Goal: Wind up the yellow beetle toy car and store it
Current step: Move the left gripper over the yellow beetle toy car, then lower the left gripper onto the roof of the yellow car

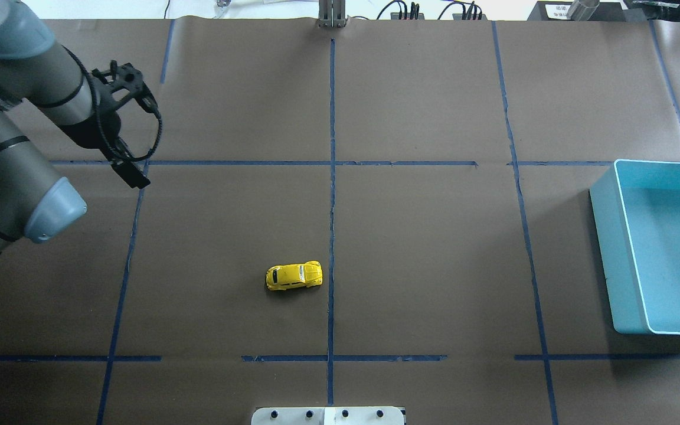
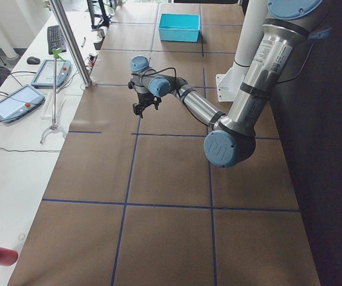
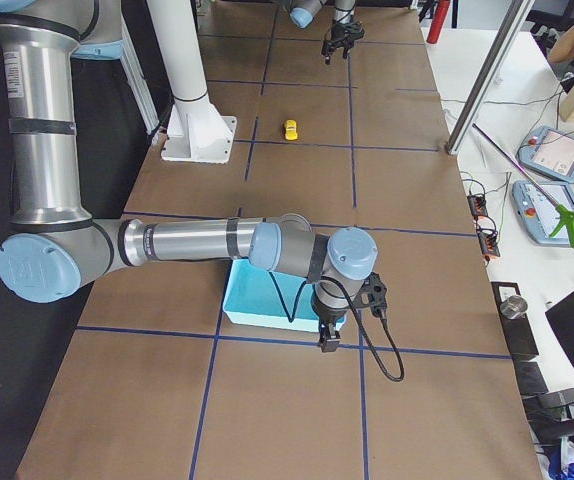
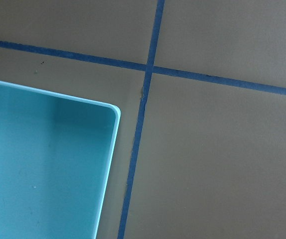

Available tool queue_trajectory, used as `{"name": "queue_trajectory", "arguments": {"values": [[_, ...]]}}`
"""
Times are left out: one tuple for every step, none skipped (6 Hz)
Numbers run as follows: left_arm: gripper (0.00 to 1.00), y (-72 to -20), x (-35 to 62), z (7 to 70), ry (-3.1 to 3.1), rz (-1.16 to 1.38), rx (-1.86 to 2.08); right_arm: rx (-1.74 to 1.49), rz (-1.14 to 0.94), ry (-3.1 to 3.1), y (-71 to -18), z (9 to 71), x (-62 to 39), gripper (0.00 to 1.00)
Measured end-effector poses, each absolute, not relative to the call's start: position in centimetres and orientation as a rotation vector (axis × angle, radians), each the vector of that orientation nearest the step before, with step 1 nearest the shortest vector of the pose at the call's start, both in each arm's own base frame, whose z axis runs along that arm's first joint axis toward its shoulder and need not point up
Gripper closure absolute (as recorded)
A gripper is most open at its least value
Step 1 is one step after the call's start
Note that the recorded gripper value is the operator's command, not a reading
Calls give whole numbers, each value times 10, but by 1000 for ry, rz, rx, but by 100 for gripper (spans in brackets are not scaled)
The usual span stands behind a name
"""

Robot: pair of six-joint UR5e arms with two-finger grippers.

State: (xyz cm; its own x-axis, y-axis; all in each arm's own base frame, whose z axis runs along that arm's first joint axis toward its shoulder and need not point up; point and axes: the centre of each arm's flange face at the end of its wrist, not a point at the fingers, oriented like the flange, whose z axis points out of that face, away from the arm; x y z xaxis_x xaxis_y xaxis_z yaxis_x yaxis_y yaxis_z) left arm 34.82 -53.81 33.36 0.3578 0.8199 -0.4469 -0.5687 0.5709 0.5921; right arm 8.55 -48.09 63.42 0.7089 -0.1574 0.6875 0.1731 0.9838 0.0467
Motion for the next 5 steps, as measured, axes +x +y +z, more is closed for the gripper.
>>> {"name": "queue_trajectory", "arguments": {"values": [[0, -535, 384, 303, 805, 975, 394, -22, -184, -762, -481, 634, 85, 0], [0, -526, 414, 268, 800, 1023, 445, -22, -184, -762, -481, 634, 85, 0], [0, -508, 448, 228, 786, 1076, 507, -23, -183, -762, -480, 635, 85, 0], [0, -482, 484, 191, 797, 1136, 543, -24, -182, -763, -479, 636, 85, 0], [0, -457, 515, 161, 810, 1187, 536, -25, -182, -763, -478, 636, 85, 0]]}}
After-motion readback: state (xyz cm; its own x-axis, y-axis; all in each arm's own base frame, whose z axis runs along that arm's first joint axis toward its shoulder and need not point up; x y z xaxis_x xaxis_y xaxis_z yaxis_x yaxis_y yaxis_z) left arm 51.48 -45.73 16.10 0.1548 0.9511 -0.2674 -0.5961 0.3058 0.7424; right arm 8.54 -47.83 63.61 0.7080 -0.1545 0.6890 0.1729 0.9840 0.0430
